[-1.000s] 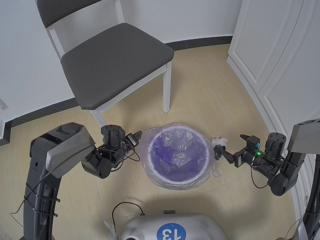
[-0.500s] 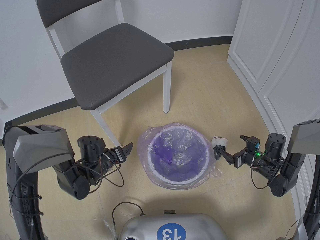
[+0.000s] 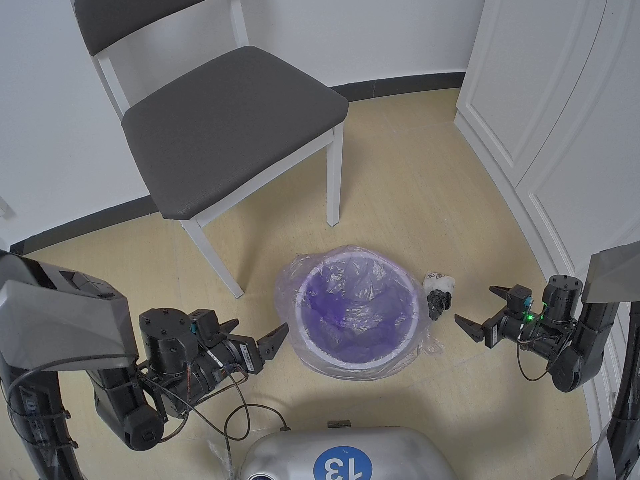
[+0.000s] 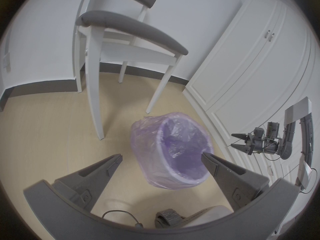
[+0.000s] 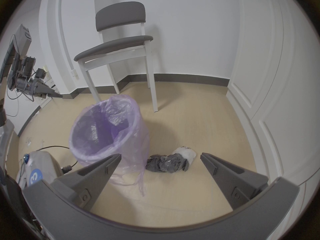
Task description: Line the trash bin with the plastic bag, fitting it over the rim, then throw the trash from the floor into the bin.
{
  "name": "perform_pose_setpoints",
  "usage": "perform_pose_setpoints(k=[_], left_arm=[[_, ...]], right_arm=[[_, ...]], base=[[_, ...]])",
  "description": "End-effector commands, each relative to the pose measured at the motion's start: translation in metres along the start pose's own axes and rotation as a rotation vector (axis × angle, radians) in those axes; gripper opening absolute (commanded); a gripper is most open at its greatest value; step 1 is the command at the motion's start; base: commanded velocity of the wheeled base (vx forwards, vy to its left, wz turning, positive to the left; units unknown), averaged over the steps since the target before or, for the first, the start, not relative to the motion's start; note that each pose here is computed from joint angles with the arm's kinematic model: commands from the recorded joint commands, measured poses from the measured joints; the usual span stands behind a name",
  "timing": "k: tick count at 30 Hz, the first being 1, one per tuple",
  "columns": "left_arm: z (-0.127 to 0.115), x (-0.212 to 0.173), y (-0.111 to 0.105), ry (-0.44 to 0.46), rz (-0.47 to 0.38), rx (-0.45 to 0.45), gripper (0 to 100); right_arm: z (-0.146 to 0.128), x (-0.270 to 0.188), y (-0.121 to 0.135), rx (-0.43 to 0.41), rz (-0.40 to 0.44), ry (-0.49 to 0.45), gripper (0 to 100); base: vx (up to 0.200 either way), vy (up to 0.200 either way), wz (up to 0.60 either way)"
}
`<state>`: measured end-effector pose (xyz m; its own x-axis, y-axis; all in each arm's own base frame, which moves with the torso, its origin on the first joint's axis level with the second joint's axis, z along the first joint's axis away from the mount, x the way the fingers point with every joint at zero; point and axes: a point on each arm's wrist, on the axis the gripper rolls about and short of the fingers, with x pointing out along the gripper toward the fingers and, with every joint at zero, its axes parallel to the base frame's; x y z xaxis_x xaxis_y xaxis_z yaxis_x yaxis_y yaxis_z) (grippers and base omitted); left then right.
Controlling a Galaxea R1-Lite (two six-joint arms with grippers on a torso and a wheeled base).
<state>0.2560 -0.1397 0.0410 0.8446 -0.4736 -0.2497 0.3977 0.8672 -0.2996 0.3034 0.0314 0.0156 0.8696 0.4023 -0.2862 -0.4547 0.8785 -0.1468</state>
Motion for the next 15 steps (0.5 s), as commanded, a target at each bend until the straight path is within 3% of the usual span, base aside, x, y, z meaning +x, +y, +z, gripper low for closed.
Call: perform_pose_setpoints(k=[1, 7, 13, 14, 15], left_arm=[[0.018, -0.005, -0.009, -0.078, -0.044, 0.005, 100], [0.031, 0.002, -0.006, -0.140, -0.032, 0.009, 100], [0.026, -0.008, 0.005, -0.116, 0.065, 0.165, 100], [0.024, -0.009, 0.006, -0.110, 0.072, 0.169, 100], [0.014, -0.018, 0.005, -0.065, 0.100, 0.187, 100]], right_arm=[[0.015, -0.004, -0.004, -0.012, -0.020, -0.063, 100], [0.034, 0.007, -0.017, -0.034, -0.195, -0.120, 100], [0.049, 0.015, -0.044, -0.034, -0.441, -0.152, 100], [0.049, 0.015, -0.045, -0.033, -0.449, -0.152, 100], [0.057, 0.016, -0.053, -0.032, -0.491, -0.167, 100]], base=[[0.000, 0.000, 0.00], [0.000, 0.000, 0.00], [0.000, 0.000, 0.00], [0.000, 0.000, 0.00], [0.000, 0.000, 0.00]])
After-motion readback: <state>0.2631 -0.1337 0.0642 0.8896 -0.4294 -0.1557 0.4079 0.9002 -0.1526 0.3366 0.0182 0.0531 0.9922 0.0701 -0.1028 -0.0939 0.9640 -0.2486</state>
